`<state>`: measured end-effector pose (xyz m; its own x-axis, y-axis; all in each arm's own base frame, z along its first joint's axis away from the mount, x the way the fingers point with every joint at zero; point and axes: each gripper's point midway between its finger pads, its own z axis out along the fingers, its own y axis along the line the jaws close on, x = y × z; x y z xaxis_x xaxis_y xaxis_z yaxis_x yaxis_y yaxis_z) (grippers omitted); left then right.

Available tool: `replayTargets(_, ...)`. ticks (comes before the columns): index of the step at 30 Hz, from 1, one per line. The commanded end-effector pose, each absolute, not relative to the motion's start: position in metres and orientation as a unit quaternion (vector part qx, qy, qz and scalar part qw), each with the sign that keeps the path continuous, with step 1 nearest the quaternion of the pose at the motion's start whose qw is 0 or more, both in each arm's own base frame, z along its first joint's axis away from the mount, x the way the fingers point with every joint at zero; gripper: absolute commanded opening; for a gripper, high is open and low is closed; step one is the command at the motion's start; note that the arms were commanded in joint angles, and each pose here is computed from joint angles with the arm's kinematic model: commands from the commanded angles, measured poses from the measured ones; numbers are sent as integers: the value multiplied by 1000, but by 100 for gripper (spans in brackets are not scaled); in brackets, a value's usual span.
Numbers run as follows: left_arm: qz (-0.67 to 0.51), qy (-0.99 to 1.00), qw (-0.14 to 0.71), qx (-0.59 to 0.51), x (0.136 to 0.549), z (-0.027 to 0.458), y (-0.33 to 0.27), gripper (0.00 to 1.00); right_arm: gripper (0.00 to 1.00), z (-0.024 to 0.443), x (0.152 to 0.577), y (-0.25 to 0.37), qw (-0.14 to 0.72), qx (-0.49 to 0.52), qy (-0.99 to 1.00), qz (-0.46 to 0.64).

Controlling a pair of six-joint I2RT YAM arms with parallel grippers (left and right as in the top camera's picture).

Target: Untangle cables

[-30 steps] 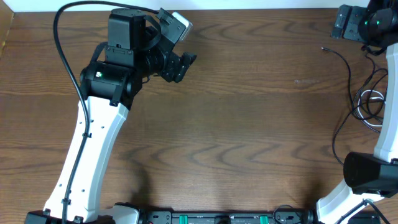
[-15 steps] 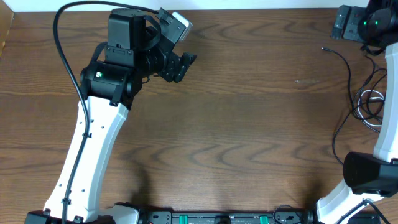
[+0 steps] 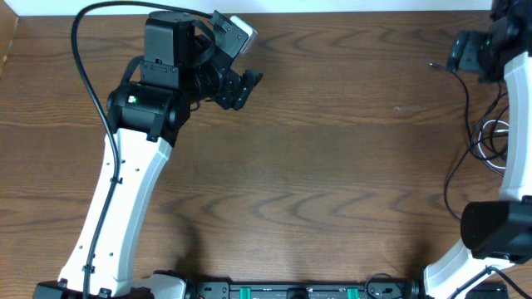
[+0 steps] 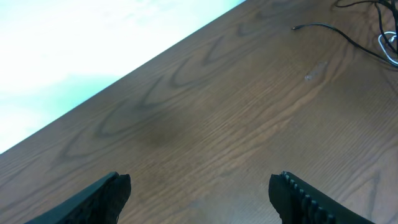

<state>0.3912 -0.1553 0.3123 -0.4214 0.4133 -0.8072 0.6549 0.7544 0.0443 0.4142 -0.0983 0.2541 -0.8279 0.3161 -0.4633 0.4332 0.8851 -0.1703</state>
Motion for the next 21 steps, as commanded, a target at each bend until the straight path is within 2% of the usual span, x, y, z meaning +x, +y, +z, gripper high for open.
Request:
replayTargets(1,-134,831,432,324,394,311,-153,76,96,225,409,-113,188,219,945,-154)
replayTargets(9,-134,831,432,324,394,311,-153,76,97,175,392,-148,150,272,935,-169)
replayTargets(21,-134,831,432,324,394,311,-153,76,96,133,372,-180,122,319,926,-158)
